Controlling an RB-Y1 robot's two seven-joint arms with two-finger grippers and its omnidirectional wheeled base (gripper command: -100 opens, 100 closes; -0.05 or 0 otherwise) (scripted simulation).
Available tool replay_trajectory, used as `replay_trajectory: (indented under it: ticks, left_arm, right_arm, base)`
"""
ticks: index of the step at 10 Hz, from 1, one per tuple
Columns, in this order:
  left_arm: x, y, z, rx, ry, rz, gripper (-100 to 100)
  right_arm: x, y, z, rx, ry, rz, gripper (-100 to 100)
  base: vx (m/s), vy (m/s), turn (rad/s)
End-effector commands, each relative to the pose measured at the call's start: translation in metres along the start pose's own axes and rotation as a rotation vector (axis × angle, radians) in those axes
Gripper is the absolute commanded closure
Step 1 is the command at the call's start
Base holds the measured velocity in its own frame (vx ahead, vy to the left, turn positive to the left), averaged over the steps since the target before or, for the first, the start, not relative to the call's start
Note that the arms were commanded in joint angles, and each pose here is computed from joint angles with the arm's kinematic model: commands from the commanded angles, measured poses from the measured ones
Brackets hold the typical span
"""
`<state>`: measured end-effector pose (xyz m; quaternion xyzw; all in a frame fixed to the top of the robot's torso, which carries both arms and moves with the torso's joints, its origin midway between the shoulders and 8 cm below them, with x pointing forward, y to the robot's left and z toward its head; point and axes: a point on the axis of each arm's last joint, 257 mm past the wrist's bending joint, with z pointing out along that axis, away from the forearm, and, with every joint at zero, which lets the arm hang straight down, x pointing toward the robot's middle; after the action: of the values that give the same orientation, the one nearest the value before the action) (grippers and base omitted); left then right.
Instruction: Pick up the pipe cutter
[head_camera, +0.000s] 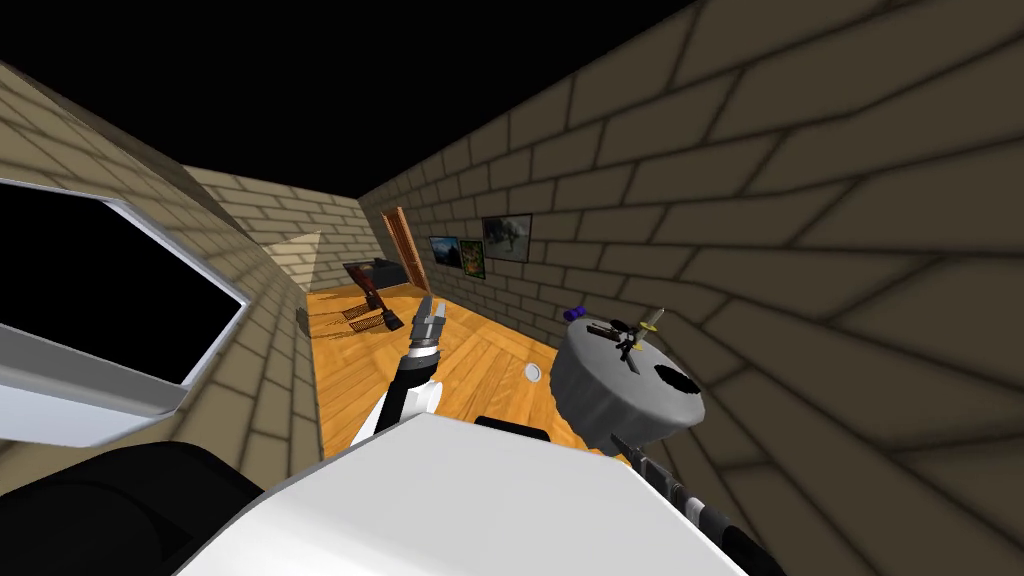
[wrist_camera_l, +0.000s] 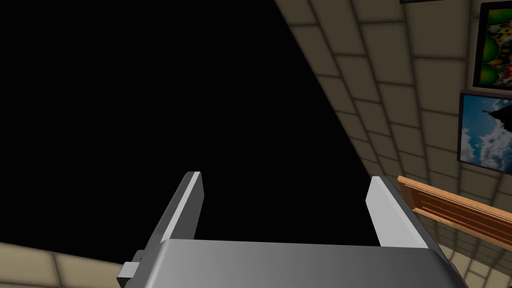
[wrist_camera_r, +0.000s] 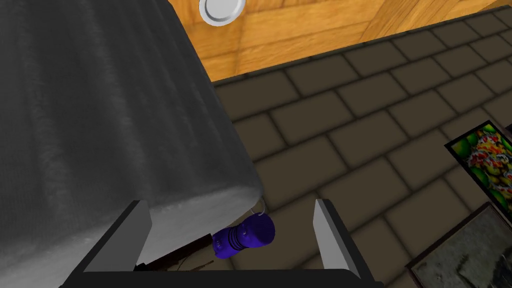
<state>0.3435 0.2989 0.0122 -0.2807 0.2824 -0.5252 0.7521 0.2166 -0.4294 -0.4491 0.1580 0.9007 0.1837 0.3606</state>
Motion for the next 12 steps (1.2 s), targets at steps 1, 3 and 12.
replay_trajectory:
  ticks: [1,3,12]
  left_arm:
    - [0.000,0.000,0.000,0.000,0.000,0.000,0]
    - [0.000,0.000,0.000,0.000,0.000,0.000,0]
    - [0.000,0.000,0.000,0.000,0.000,0.000,0]
  right_arm:
    - [-0.004,-0.032,-0.007,0.071,0.019,-0.052,-100]
    - [-0.013,-0.058,-0.014,0.128,0.030,-0.095,-100]
    - [-0.094,-0.193,-0.078,0.454,0.052,-0.313,-100]
  base:
    - [0.109,0.000,0.148]
    - [0.097,0.002,0.099]
    - [0.124,-0.031,0.138]
